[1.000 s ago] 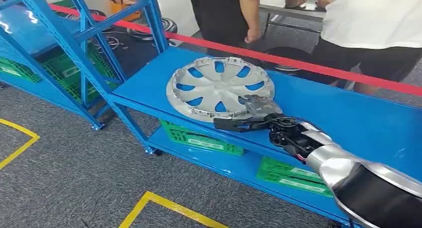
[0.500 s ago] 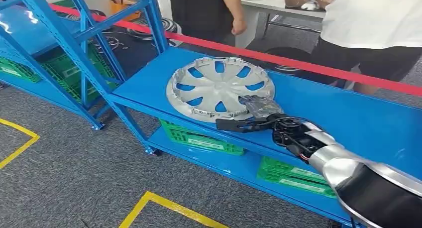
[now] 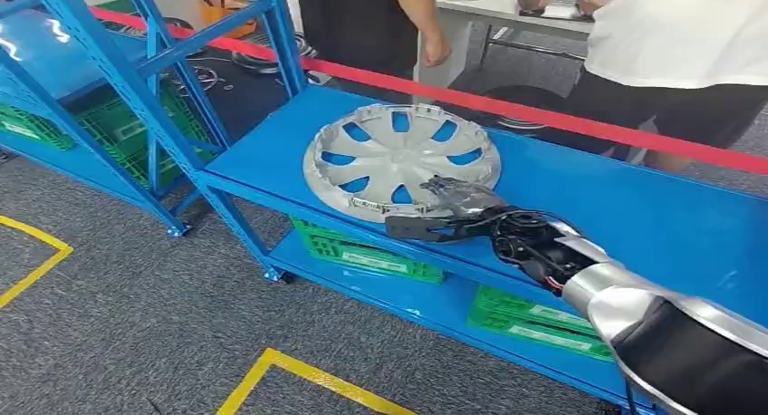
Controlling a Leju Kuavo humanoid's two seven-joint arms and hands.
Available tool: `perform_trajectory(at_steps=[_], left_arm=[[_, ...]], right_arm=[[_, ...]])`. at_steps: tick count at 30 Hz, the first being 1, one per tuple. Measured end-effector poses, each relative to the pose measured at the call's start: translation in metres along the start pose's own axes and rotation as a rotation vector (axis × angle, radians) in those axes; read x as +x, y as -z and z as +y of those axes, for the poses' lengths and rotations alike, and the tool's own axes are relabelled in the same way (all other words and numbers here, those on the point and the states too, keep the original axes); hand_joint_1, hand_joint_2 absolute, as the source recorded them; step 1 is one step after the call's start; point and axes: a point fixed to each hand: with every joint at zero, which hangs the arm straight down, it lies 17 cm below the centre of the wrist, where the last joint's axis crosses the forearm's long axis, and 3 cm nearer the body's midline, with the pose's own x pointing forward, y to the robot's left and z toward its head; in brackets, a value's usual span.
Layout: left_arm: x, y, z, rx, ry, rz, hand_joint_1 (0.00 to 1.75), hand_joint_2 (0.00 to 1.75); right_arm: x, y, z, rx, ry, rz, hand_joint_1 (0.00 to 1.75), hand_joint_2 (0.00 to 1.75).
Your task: Take the parts from the cabinet and place them on the table.
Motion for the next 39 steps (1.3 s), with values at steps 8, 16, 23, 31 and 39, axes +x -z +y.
perform_trajectory(at_steps=[8,16,23,31,39], left_arm=[[0.001,0.000,-0.001,-0.003,0.012,-0.004,0.00,0.00],[0.000,0.000,-0.002,-0.004,0.013,0.004,0.00,0.00],[0.000,-0.001,-0.003,-0.005,0.005,0.007,0.00,0.00],[0.001,0.000,-0.002,-0.002,0.000,0.002,0.00,0.00],[0.004,0.000,0.001,0.005,-0.003,-0.003,0.00,0.00]], right_arm=[[-0.002,-0.002,-0.009,-0.018,0.026,-0.006,1.69,1.75],[-0.003,-0.002,-0.013,-0.029,0.036,-0.013,1.61,1.75],[0.003,-0.002,-0.019,-0.048,0.082,-0.024,1.52,1.75],[0.005,-0.002,-0.023,-0.059,0.098,-0.022,1.40,1.75],[0.009,-0.003,-0.026,-0.049,0.094,-0.021,0.00,1.75]])
